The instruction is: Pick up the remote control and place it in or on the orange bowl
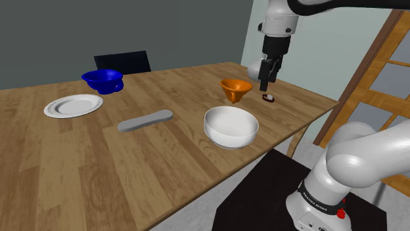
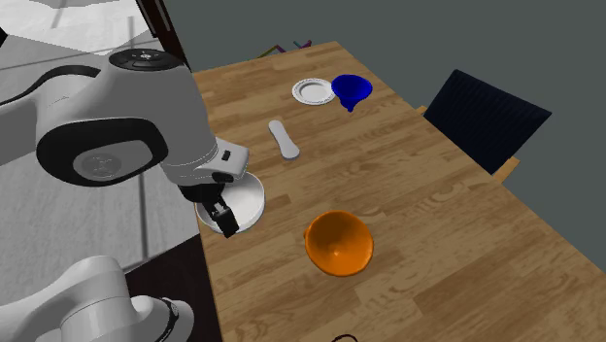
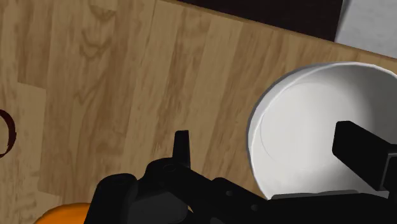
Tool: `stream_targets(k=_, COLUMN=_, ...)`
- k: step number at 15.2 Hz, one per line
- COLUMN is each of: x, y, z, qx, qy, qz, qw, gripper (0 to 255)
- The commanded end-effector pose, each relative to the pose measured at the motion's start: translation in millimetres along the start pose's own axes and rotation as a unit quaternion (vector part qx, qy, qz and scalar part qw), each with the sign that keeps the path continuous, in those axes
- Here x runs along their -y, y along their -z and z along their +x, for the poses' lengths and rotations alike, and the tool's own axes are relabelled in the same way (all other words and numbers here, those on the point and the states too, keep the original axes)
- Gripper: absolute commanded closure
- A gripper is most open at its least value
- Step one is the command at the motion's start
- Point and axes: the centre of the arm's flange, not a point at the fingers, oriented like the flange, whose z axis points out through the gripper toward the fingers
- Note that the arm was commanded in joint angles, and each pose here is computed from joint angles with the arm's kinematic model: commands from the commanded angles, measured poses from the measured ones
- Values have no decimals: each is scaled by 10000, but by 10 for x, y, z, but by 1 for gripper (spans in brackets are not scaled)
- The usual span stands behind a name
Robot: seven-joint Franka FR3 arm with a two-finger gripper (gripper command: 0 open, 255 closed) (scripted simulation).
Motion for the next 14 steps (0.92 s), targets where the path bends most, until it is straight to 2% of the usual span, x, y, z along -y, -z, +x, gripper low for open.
stream_targets(k=1, x=0, y=0, z=0, qx=0, qy=0, qz=0, qw=10000, gripper=0)
stream_targets(k=4, x=21, y=-98, z=368, qx=-48, qy=498, qz=-7, qw=9987, gripper=0)
stream_targets(k=7, x=79, y=-192, z=733, qx=-95, qy=994, qz=-14, qw=9950, gripper=0)
stream_targets(k=10, x=172, y=-284, z=1092, qx=-142, qy=1488, qz=-21, qw=9888, gripper=0)
stream_targets(k=14, x=351, y=-400, z=1554, qx=-205, qy=2140, qz=-31, qw=9766, gripper=0)
